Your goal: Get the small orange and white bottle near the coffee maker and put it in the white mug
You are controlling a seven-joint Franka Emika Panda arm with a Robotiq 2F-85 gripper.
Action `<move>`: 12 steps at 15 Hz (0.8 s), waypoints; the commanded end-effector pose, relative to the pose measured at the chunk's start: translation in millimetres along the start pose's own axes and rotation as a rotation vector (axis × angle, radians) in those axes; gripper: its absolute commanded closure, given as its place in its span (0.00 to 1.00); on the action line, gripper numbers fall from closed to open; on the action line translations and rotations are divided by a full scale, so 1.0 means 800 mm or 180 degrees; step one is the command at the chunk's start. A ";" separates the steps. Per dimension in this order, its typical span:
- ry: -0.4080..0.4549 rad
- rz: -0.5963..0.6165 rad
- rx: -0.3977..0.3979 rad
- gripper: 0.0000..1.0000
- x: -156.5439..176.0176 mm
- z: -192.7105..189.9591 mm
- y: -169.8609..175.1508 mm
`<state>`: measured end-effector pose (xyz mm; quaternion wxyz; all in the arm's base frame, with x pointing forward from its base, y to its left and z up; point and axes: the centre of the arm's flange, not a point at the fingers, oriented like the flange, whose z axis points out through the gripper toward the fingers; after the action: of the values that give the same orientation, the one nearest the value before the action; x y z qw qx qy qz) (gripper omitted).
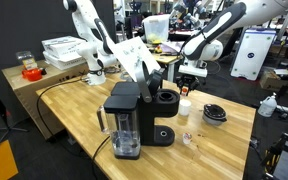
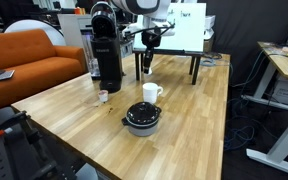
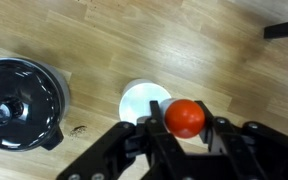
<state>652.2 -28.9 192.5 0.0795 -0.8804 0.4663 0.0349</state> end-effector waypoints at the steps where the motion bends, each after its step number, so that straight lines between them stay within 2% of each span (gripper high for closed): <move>1: 0.0002 0.0044 -0.0087 0.88 0.003 0.016 0.006; 12: -0.0040 0.0097 -0.0111 0.88 0.031 0.043 0.008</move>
<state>655.0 -43.8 162.1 0.0657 -0.8758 0.4763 0.0433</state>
